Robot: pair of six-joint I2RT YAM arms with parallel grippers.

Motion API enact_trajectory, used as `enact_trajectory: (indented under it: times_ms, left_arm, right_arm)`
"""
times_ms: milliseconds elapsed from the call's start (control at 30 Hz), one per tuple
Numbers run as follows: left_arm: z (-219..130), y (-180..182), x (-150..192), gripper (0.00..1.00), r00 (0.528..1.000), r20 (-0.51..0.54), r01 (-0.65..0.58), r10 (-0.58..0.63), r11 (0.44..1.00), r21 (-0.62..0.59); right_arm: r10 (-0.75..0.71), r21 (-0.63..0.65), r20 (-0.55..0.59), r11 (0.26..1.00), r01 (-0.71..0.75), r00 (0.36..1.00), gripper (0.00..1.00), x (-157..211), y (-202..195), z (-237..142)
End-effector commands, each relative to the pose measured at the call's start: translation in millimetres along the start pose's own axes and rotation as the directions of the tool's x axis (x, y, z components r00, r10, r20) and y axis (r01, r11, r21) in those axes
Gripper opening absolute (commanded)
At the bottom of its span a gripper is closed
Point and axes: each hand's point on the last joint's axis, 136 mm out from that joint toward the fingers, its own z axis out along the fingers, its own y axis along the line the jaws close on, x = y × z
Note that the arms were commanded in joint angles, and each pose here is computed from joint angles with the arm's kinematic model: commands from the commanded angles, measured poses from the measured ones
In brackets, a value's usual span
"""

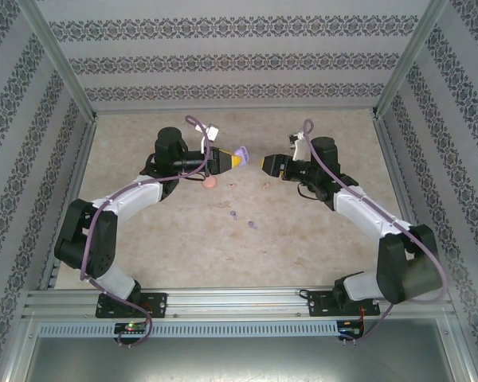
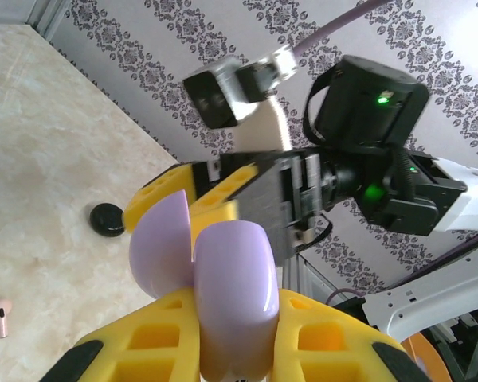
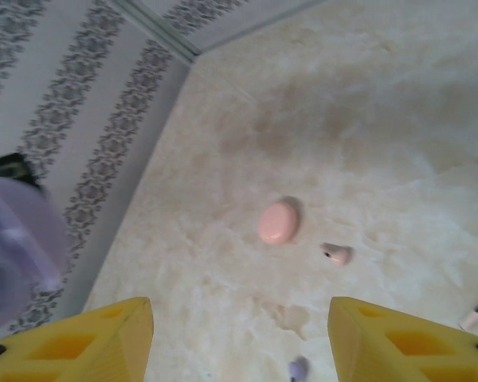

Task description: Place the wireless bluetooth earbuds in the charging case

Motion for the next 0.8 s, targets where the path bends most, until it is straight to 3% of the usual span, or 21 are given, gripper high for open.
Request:
enact_trajectory:
  times_ms: [0,300,767]
  left_arm:
    - [3.1,-15.0,-3.5,0.00,0.998,-0.012,-0.061,0.061,0.997,0.054]
    - [6.9,-18.5,-2.2,0.00,0.998,-0.029,-0.058,0.061,0.996,0.072]
    - [6.0,-23.3,-4.9,0.00,0.997,-0.027,-0.072,0.074,0.995,0.073]
  right_arm:
    - [-0.069,-0.130,0.016,0.989,0.070,0.998,0.59,-14.0,40.0,-7.9]
    - [-0.128,-0.253,-0.017,0.960,0.119,0.992,0.44,-19.0,75.7,1.7]
    - [-0.108,-0.228,-0.048,0.969,0.095,0.993,0.29,-9.0,61.3,17.1]
